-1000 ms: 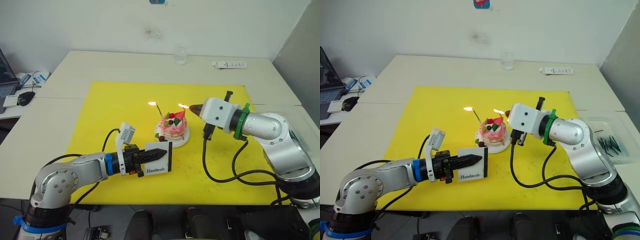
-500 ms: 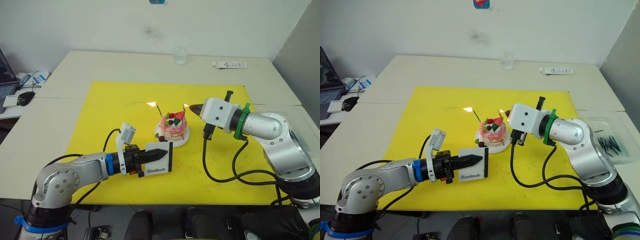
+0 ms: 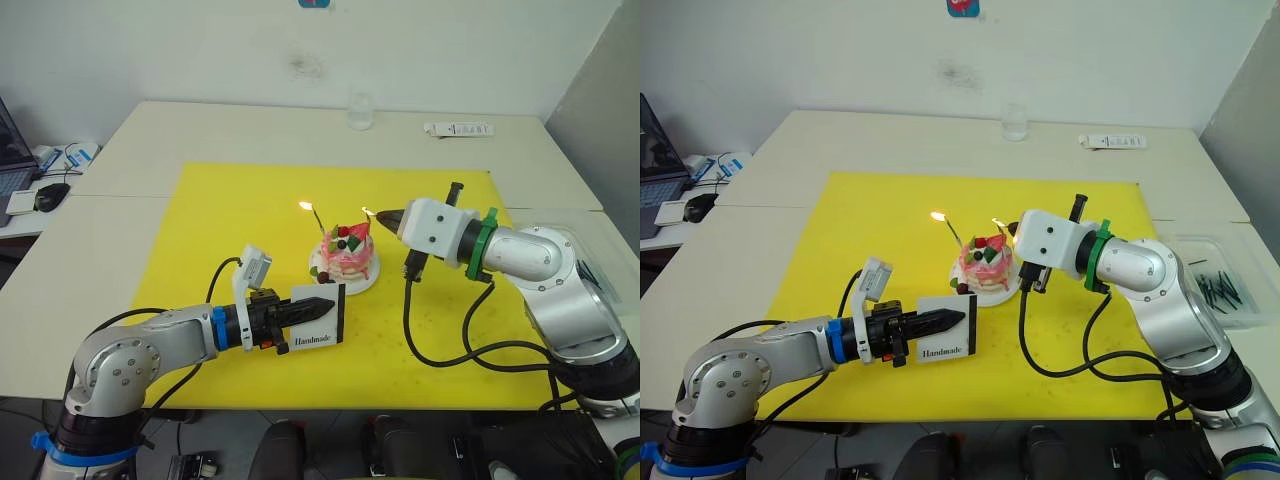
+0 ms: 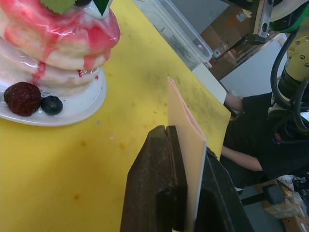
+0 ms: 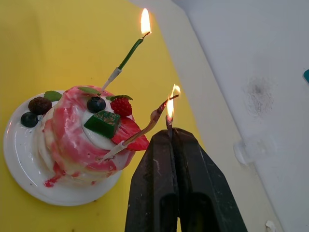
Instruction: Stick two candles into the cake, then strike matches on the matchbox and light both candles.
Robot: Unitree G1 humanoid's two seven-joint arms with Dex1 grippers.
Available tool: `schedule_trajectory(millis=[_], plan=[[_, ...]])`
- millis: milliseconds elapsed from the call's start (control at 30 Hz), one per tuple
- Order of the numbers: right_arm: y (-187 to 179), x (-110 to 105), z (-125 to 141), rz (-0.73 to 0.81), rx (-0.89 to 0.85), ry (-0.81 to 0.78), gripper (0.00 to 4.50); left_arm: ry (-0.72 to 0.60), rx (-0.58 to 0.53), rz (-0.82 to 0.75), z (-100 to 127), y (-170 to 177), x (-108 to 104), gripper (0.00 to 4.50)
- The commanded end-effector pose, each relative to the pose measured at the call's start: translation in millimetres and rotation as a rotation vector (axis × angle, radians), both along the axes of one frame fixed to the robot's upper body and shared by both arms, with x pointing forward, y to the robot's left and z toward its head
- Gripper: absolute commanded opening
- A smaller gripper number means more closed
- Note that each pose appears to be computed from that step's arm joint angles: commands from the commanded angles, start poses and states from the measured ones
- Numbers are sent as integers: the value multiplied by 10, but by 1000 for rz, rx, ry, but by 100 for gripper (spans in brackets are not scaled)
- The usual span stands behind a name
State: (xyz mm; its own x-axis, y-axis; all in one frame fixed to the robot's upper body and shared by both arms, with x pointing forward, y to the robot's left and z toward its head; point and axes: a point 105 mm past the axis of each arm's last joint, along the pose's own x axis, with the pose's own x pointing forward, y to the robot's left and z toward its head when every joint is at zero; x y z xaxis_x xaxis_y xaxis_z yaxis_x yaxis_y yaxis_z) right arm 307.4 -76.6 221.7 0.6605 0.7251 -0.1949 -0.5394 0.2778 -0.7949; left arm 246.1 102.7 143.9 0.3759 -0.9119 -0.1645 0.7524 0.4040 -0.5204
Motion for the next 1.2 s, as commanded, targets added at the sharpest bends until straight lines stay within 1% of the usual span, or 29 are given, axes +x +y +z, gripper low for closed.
schedule_trajectory(millis=[33, 933, 1133, 1200], plan=[[37, -81, 110, 30, -9, -66, 6, -33, -17, -15, 59, -36, -18, 0], [22, -75, 145, 28, -16, -94, 6, -32, -9, -21, 45, -34, -17, 0], [-75, -17, 161, -26, -8, -104, 6, -36, -7, -19, 47, -39, -4, 0], [-268, 47, 177, -109, 5, -103, 6, -36, -13, -25, 62, -56, -10, 0]])
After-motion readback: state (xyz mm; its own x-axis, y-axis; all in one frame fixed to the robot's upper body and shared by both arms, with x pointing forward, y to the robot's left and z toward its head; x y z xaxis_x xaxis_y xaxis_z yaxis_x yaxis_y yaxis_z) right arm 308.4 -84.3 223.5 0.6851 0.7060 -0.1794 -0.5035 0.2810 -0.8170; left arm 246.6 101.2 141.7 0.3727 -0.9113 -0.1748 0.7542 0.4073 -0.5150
